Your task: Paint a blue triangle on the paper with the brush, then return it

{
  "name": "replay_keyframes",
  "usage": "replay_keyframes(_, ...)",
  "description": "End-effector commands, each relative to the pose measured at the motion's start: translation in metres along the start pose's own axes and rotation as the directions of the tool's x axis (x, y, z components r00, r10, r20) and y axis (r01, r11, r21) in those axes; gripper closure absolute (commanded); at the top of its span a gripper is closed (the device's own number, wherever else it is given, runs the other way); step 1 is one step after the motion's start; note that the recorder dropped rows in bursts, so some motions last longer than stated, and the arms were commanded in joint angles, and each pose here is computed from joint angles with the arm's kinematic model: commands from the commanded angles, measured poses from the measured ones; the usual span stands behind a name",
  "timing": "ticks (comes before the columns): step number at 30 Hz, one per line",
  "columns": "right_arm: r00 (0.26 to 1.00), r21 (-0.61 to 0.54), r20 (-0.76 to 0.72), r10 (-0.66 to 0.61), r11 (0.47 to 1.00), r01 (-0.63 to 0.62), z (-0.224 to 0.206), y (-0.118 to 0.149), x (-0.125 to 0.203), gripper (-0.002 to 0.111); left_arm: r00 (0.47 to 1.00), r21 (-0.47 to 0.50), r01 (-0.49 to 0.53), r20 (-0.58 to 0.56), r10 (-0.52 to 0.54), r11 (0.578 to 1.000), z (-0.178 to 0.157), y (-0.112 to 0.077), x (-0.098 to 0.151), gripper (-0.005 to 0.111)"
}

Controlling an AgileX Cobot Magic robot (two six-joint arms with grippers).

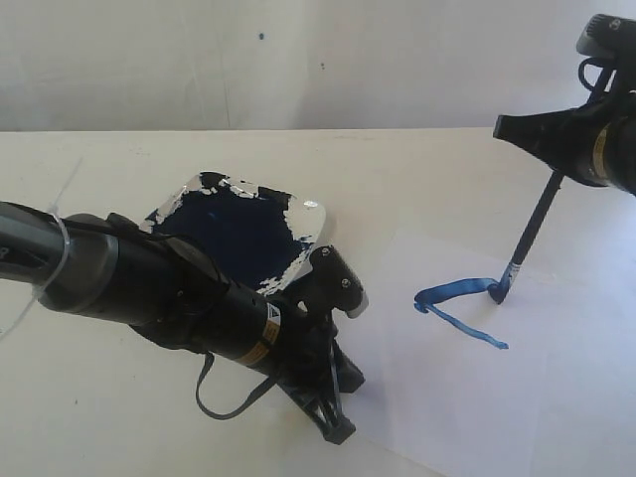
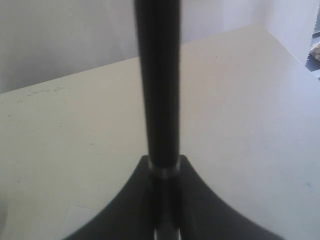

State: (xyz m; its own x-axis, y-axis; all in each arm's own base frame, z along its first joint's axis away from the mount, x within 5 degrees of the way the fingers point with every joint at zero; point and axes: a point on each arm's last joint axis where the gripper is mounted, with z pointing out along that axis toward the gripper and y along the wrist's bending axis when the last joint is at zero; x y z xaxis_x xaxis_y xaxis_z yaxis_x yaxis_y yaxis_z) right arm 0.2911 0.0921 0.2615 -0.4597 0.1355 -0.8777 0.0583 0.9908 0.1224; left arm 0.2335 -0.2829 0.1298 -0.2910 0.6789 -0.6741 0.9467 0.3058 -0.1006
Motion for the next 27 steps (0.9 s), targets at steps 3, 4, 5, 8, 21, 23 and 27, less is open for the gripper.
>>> replay_keyframes(3,1.0,0.015,-0.031,0.003,1.0,-0.002,-0.002,-0.002,0.001,0.108,1.0,0.003,-0.017,0.001,0.017,1.0,0.0,-0.001,-0.002,0.107)
replay_keyframes(4,0.999,0.016,-0.037,0.005,1.0,-0.004,-0.002,-0.002,0.002,0.108,1.0,0.003,-0.017,0.001,0.017,1.0,0.0,-0.001,-0.002,0.107)
replay_keyframes(5,0.999,0.017,-0.043,0.004,1.0,-0.003,-0.002,-0.002,0.002,0.108,1.0,0.003,-0.017,0.001,0.017,1.0,0.0,-0.001,-0.002,0.107)
replay_keyframes(8,0.998,0.019,-0.056,0.008,1.0,-0.007,-0.002,-0.003,0.003,0.108,1.0,0.003,-0.017,0.001,0.017,1.0,0.0,-0.001,-0.002,0.107)
replay_keyframes(21,0.998,0.021,-0.062,0.015,1.0,-0.014,-0.017,-0.01,0.008,0.108,1.0,0.003,-0.019,0.001,0.019,1.0,0.0,-0.001,-0.002,0.107)
replay_keyframes(23,0.997,0.021,-0.07,0.029,0.999,-0.027,-0.019,-0.011,0.011,0.108,1.0,0.003,-0.019,0.001,0.019,1.0,0.0,-0.001,-0.002,0.107)
replay_keyframes(27,0.997,0.012,-0.064,0.04,0.999,-0.039,-0.025,-0.013,0.011,0.108,1.0,0.003,-0.019,0.001,0.019,1.0,0.0,-0.001,-0.002,0.107)
